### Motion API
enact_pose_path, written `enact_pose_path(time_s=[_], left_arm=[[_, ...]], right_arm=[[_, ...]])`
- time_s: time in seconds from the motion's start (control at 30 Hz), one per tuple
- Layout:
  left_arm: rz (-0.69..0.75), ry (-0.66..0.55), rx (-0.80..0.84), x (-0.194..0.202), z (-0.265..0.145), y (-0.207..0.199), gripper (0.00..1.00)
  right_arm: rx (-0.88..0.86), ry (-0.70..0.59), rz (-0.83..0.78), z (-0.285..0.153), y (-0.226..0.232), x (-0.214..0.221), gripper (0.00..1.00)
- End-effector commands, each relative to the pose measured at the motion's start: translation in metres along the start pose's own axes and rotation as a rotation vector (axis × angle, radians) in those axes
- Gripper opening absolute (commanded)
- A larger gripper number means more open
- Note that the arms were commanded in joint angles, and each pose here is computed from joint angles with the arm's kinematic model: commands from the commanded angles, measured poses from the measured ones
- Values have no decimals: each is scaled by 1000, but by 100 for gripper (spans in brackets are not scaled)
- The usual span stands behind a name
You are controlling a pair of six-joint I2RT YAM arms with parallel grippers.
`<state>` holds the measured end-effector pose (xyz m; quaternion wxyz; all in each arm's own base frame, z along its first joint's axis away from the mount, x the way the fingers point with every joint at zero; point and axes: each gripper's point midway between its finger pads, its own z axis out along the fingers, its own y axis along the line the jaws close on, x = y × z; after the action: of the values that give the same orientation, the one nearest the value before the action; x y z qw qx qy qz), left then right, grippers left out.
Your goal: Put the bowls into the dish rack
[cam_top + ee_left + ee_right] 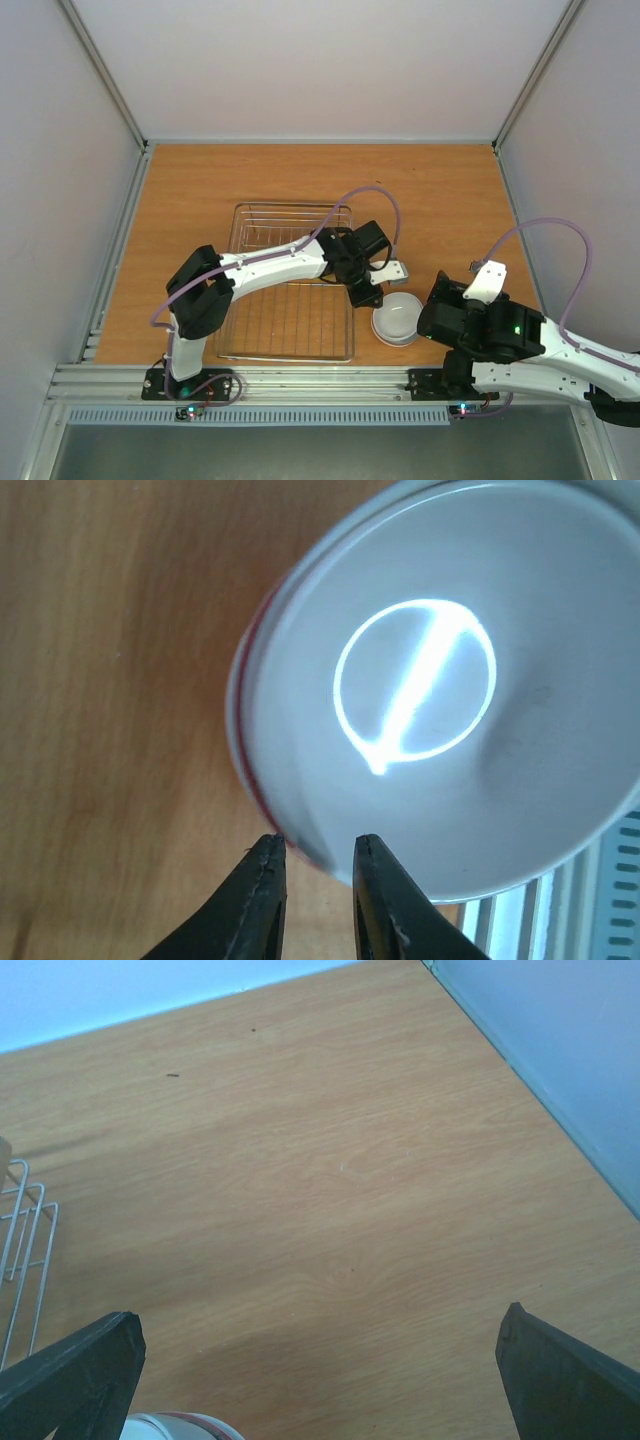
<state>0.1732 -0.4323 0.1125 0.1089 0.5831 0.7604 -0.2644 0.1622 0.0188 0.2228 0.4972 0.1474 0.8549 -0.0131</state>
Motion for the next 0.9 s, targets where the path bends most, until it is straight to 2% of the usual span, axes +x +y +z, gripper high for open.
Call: enact_pose_path(time_s=[0.0,0.2,0.43,0.87], left_arm=[[25,-40,54,-18,0,-19,22],[36,-22,81,-15,7,-29,22],[39,-8,8,-12,17,-16,34],[45,-3,-76,-13,18,-1,36]], right_arm=[[4,-32,4,1,-3,-2,97],[7,-20,7,2,-4,1,97],[-6,-9,-5,4,2,5,97],[1,-5,-19,6,3,9,97]])
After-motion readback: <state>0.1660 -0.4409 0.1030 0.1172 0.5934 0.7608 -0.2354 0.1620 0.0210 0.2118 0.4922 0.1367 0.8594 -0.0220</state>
